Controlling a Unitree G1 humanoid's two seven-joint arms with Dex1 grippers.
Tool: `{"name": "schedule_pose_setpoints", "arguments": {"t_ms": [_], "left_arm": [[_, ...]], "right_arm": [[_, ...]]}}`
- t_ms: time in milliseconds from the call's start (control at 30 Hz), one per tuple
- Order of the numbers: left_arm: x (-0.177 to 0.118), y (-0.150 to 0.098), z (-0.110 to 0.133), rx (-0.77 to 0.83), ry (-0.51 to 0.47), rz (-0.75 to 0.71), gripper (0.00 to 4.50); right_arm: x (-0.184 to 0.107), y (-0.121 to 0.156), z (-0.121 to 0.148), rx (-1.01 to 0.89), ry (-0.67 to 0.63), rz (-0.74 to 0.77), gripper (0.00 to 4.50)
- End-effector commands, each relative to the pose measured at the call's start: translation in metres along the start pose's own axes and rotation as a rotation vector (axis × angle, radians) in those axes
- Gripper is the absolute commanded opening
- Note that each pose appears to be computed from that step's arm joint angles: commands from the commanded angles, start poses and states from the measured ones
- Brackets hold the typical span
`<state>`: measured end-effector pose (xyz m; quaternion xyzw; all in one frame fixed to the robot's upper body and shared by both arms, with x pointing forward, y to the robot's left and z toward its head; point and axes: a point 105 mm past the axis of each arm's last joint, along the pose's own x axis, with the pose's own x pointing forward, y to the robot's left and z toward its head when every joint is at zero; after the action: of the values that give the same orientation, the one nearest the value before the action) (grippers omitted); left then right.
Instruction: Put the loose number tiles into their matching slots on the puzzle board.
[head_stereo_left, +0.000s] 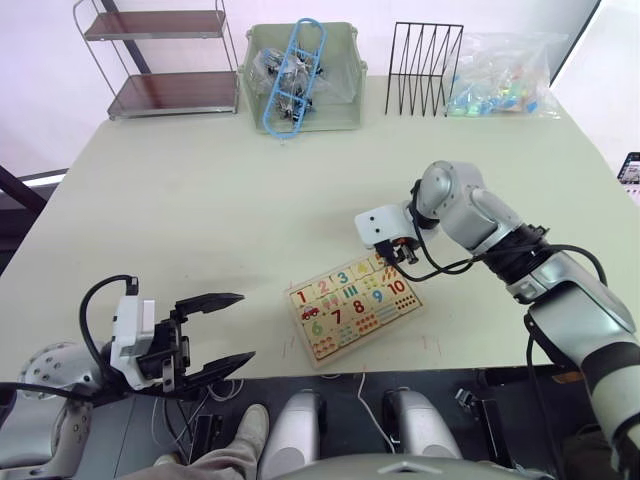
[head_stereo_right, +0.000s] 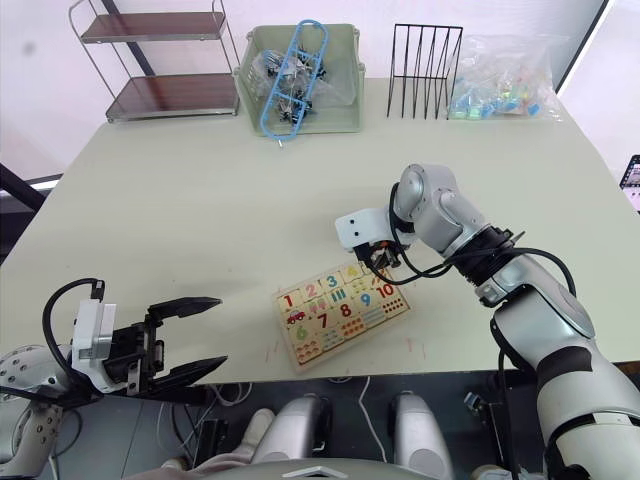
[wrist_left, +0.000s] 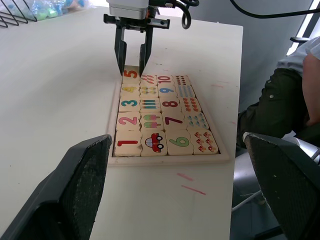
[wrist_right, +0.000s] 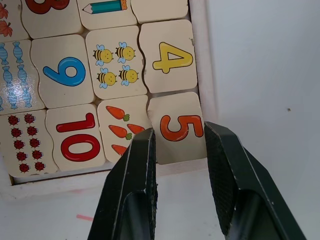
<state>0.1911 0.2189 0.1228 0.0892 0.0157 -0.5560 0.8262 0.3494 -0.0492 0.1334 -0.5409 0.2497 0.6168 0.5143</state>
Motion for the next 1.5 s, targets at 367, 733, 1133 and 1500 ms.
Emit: {"name": "schedule_pose_setpoints", "arguments": {"t_ms": [367, 733, 1133, 1500], "left_arm": [[-0.001, -0.001, 0.006, 0.033, 0.005, 0.005, 4.50], [-0.001, 0.001, 0.005, 0.032, 0.005, 0.002, 4.50], [0.001, 0.003, 0.004, 0.033, 0.000, -0.005, 4.50], [0.001, 0.005, 0.003, 0.035, -0.003, 0.002, 4.50]], "right_arm": [[-0.005, -0.004, 0.006, -0.053, -0.018, -0.024, 1.32], [-0.013, -0.008, 0.000, -0.051, -0.010, -0.045, 4.43], [-0.048, -0.013, -0.005, 0.145, -0.205, -0.175, 3.63], [-0.050, -0.010, -0.003, 0.407, -0.479, -0.396, 0.01]]}}
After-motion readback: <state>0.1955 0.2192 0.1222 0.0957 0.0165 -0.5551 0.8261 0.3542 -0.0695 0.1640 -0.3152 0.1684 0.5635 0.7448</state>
